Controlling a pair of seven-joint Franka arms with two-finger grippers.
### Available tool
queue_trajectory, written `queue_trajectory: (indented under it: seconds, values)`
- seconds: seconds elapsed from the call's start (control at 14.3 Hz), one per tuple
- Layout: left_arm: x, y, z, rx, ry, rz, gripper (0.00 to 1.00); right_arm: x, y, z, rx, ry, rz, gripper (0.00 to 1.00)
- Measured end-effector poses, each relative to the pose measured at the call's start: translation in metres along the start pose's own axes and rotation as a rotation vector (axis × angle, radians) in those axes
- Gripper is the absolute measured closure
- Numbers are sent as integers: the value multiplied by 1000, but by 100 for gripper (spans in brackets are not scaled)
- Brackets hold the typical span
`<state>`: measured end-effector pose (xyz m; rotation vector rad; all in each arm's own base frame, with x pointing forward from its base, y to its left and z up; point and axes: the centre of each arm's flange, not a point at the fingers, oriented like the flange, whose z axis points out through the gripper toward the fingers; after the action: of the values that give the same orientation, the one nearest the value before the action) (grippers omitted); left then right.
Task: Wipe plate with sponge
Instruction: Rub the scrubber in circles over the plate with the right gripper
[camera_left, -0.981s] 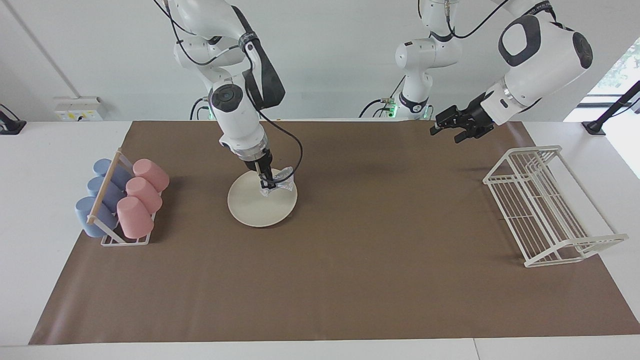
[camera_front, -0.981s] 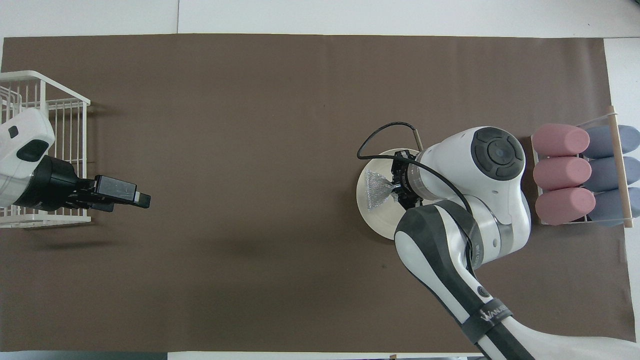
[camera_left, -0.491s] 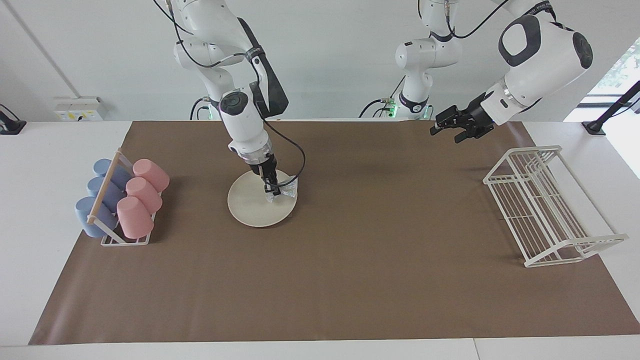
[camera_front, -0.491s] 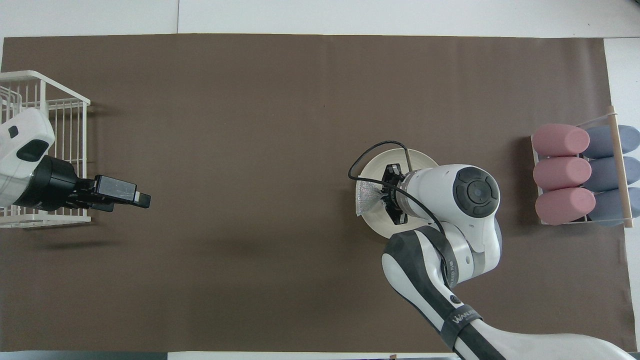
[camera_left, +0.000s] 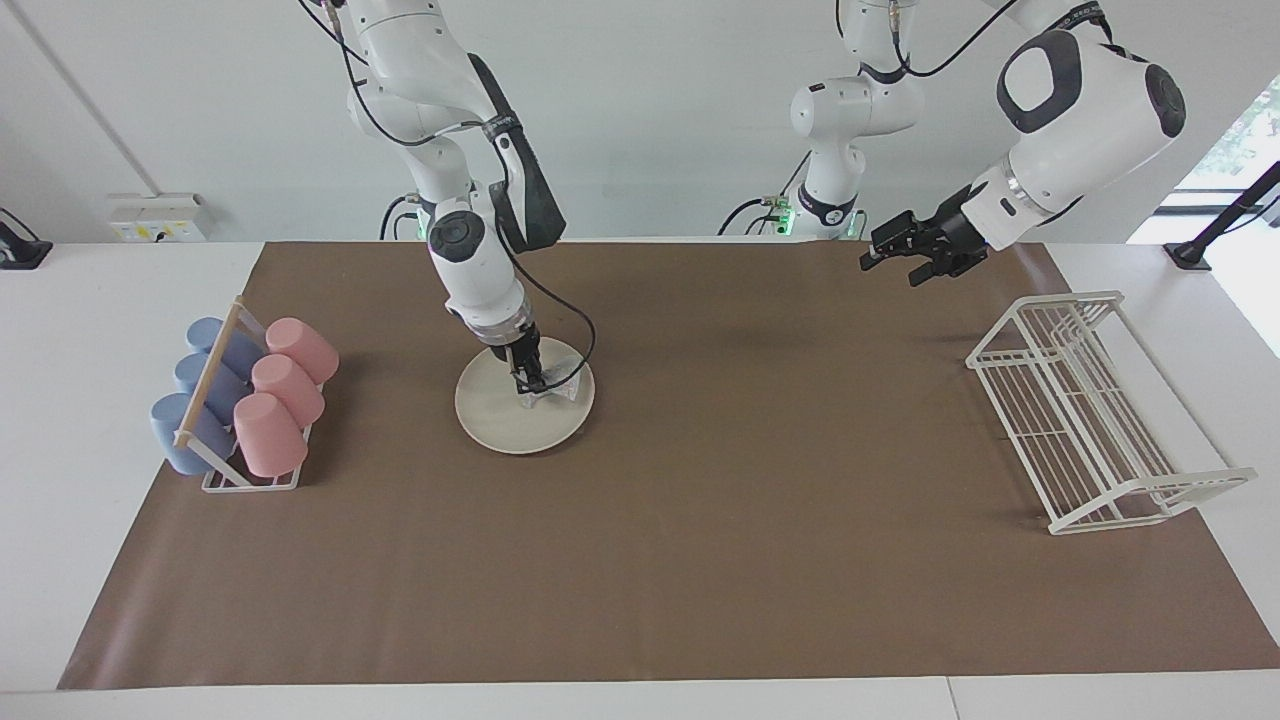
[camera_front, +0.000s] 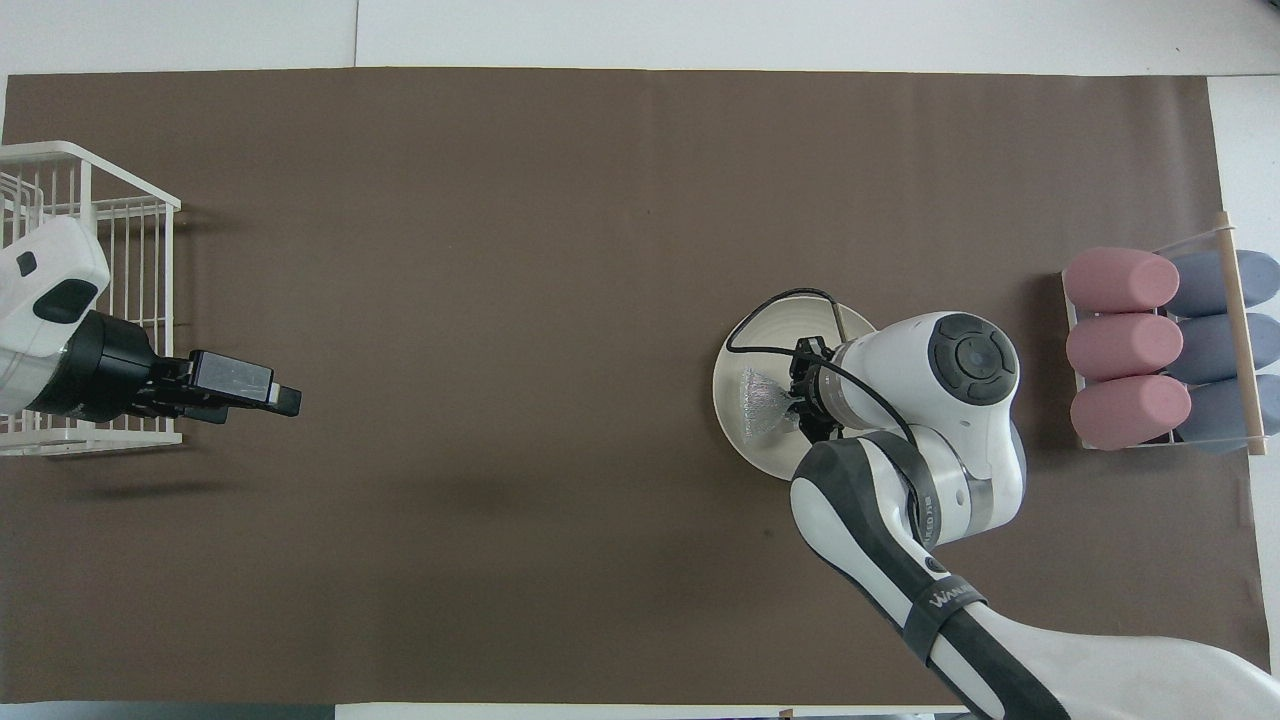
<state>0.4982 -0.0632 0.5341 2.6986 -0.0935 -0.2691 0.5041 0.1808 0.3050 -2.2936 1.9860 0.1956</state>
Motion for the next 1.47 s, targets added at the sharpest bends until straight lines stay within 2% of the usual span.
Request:
queue_trajectory:
  seconds: [0.35, 0.63, 0.91, 1.05, 1.26, 1.47]
  values:
    - [0, 0, 0, 0, 0, 0, 0, 36, 7, -1, -70, -1, -87, 90]
    - [0, 0, 0, 0, 0, 0, 0, 52, 16, -2, -80, 5, -141, 90]
    - [0, 0, 0, 0, 0, 0, 0, 63, 15, -4, -79, 40, -162, 90]
    - [0, 0, 0, 0, 0, 0, 0, 64, 15, -4, -72, 44, -164, 90]
    - [0, 0, 0, 0, 1, 0, 0, 57, 10, -4, -10, 53, -132, 90]
    - [0, 2, -3, 1, 7, 3, 0, 22, 8, 2, 45, 53, -83, 90]
